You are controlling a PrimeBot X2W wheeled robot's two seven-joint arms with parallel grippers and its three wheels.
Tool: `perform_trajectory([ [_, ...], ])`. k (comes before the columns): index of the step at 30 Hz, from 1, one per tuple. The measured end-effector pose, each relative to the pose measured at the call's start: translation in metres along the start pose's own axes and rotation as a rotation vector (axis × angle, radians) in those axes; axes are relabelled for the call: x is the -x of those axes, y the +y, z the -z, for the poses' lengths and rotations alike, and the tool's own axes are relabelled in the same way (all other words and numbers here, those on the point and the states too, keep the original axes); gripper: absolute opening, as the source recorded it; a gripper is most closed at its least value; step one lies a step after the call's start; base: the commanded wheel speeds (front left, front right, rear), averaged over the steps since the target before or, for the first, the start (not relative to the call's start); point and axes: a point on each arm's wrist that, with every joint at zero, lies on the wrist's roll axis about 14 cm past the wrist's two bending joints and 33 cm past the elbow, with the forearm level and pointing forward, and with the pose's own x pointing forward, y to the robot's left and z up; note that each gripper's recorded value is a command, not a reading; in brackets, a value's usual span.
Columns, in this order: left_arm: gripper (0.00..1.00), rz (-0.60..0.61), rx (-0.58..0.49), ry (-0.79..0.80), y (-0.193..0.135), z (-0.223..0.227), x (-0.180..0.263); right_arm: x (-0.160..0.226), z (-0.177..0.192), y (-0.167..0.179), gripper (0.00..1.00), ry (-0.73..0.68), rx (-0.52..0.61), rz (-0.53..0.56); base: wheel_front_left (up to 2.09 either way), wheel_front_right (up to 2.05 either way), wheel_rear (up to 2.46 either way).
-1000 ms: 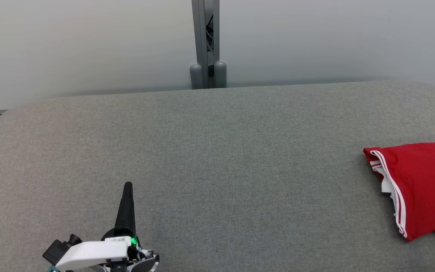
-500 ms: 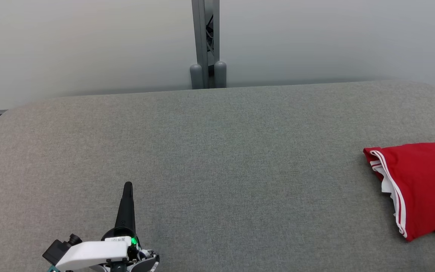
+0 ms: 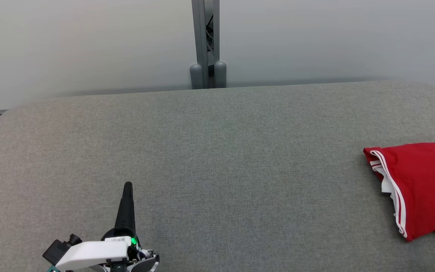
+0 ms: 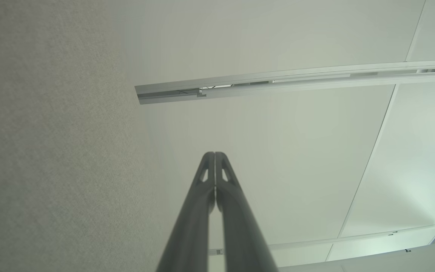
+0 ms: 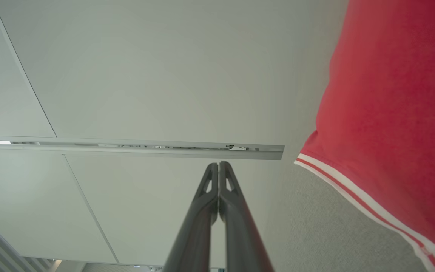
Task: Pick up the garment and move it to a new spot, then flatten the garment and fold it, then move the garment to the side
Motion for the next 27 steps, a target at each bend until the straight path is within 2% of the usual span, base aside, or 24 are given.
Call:
perform_trajectory([
  [27,0.00,0.000,0.000,0.000,0.0000,0.0000,0.0000,-0.0004,0.0001,0.0005,0.00,0.000,0.000,-0.002,0.00,0.00,0.00],
])
